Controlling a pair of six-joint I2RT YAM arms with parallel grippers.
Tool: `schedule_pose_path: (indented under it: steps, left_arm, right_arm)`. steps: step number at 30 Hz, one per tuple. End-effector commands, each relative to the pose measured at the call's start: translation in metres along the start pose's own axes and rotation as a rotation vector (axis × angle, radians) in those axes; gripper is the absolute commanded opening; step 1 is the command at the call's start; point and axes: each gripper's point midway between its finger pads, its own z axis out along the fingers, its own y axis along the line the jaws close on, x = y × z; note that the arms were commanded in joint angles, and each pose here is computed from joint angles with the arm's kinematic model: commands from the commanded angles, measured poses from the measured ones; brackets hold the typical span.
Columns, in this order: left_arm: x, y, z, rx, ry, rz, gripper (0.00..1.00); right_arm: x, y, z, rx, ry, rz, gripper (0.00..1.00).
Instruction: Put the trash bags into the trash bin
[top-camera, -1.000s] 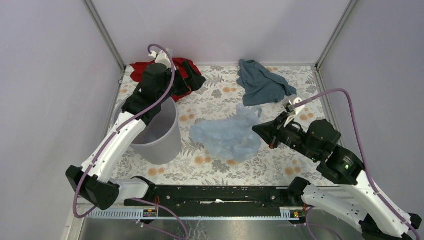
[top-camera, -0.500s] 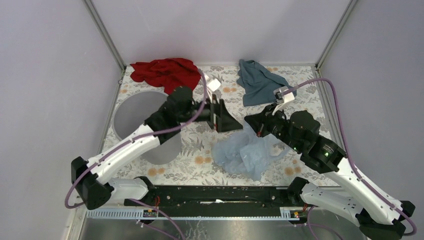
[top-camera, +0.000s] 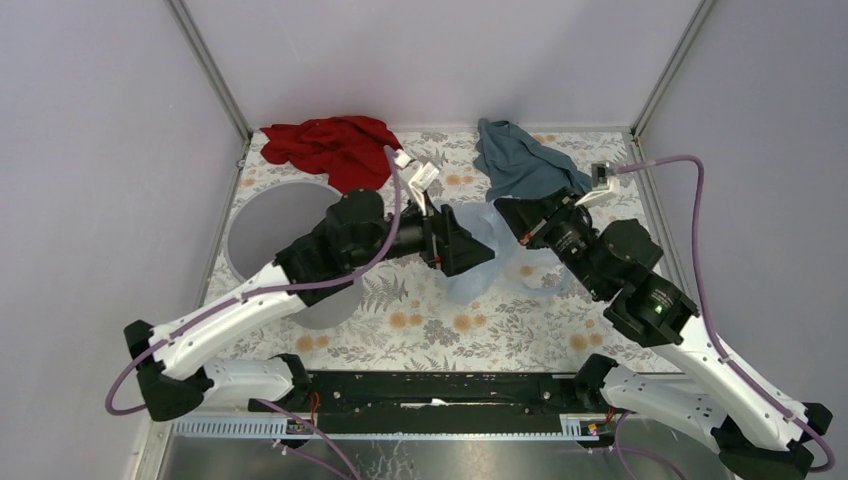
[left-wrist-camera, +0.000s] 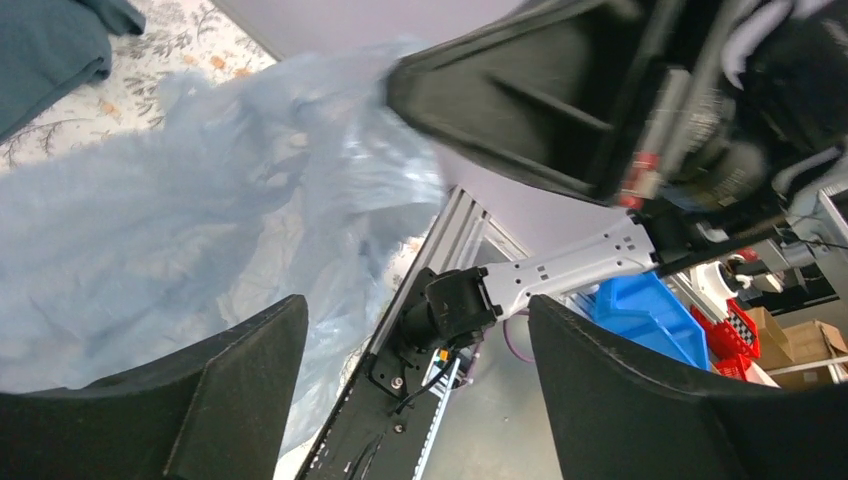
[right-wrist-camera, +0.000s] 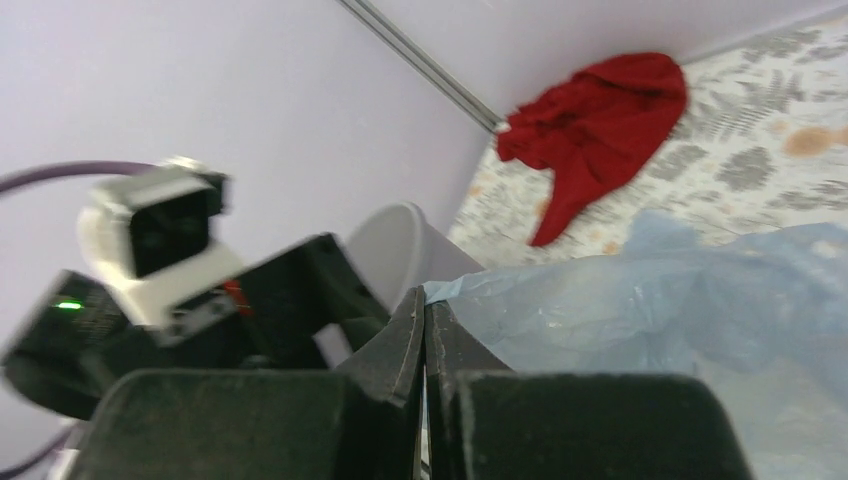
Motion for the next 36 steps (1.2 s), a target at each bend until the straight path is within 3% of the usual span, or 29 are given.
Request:
schedule_pose_path:
  steps: [1, 8, 13, 17, 22, 23, 26, 28, 33, 36]
  left_arm:
    - [-0.023, -0.005, 0.013, -0.021, -0.049, 0.007, 0.83]
    - [-0.033, 0.032, 0.022, -0.25, -0.072, 0.071, 0.8]
    - [-0.037, 0.033, 0.035, -0.253, -0.062, 0.072, 0.64]
    - [-0.043, 0.048, 0.029, -0.354, -0.082, 0.076, 0.26]
    - [-0.046, 0.059, 0.013, -0.351, -0.11, 0.015, 0.01]
    - [-0.048, 0.066, 0.009, -0.364, -0.117, 0.001, 0.0]
    - [-0.06, 0.09, -0.003, -0.405, -0.142, -0.044, 0.0]
    - [-0.067, 0.1, -0.011, -0.417, -0.153, -0.063, 0.0]
    - [-0.083, 0.119, -0.029, -0.472, -0.197, -0.081, 0.0]
    - [-0.087, 0.122, -0.034, -0.464, -0.213, -0.08, 0.0]
  right_arm:
    - [-0.035, 0.028, -0.001, -0.119, -0.163, 0.233, 0.0]
    - [-0.032, 0.029, 0.011, -0.131, -0.18, 0.289, 0.0]
    - [-0.034, 0.028, 0.014, -0.122, -0.191, 0.288, 0.0]
    - [-0.032, 0.014, 0.012, -0.067, -0.194, 0.221, 0.0]
    - [-0.026, -0.025, -0.001, 0.056, -0.236, 0.157, 0.01]
    - [-0.024, -0.029, -0.004, 0.055, -0.236, 0.137, 0.08]
    - [-0.005, -0.043, -0.009, 0.062, -0.168, -0.051, 0.5]
    - [0.014, -0.064, -0.015, 0.123, -0.076, -0.184, 0.68]
    - [0.05, -0.095, -0.048, 0.167, 0.151, -0.38, 0.97]
    - [0.058, -0.123, -0.066, 0.283, 0.195, -0.377, 1.0]
